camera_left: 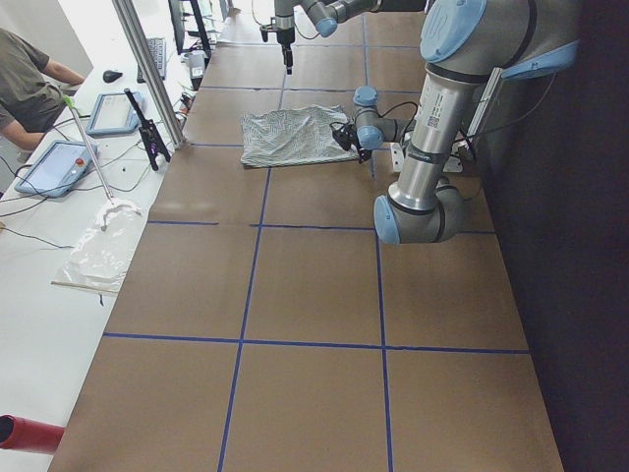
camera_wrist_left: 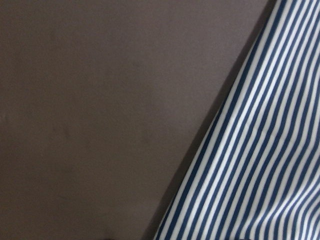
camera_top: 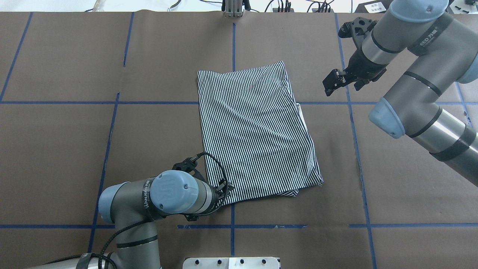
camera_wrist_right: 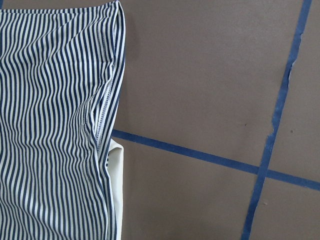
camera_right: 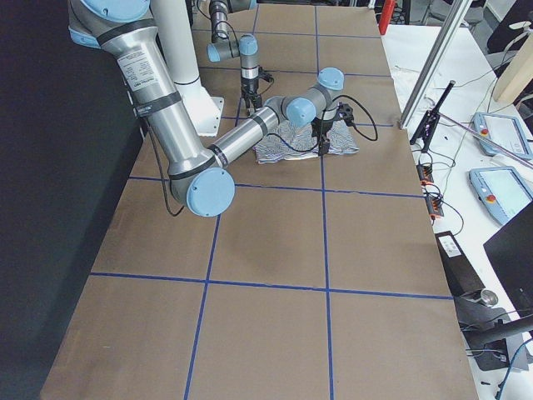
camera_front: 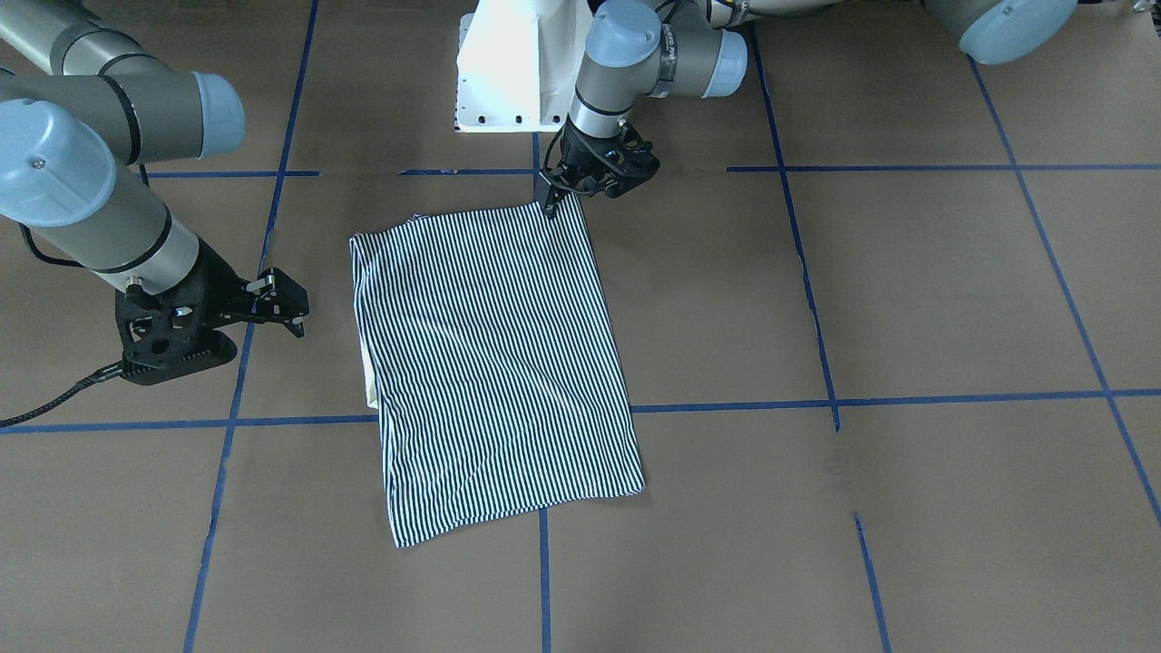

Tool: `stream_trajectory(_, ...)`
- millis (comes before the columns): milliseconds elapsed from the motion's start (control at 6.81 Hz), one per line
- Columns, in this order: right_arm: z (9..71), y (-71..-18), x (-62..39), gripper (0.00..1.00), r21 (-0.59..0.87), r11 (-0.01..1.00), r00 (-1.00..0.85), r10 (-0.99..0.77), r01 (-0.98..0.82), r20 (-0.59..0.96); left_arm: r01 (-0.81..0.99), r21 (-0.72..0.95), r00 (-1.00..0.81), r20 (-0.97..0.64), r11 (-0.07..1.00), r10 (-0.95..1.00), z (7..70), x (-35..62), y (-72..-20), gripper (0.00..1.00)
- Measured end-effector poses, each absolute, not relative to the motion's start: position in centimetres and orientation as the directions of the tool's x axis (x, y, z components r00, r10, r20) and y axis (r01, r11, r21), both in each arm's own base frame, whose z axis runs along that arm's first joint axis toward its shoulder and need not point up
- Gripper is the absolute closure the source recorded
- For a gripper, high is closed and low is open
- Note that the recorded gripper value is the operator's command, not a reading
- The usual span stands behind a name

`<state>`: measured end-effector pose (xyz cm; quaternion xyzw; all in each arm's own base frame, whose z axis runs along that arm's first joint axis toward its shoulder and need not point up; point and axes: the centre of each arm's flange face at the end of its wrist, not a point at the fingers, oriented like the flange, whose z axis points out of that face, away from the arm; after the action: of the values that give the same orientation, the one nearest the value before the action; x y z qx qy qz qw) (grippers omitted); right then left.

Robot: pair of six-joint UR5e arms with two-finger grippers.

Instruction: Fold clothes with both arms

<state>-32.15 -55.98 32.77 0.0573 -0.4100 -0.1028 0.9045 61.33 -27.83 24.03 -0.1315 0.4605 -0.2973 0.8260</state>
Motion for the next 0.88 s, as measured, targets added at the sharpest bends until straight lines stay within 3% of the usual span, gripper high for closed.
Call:
stream_trajectory(440,32.9,-56.01,-32.09,0.0,0.186,0.973,0.644,-0.231,0.138,0.729,0.372,-0.507,0.385,-0.678,0.778,-0.626,23.14,61.44,-27.77,1.0)
stream_trajectory(881,33.17,-55.96,-32.03,0.0,0.174,0.976,0.648,-0.216,0.129,0.731,0.374,-0.493,0.386,-0.688,0.786,-0.615,23.18,61.27,-27.97,1.0)
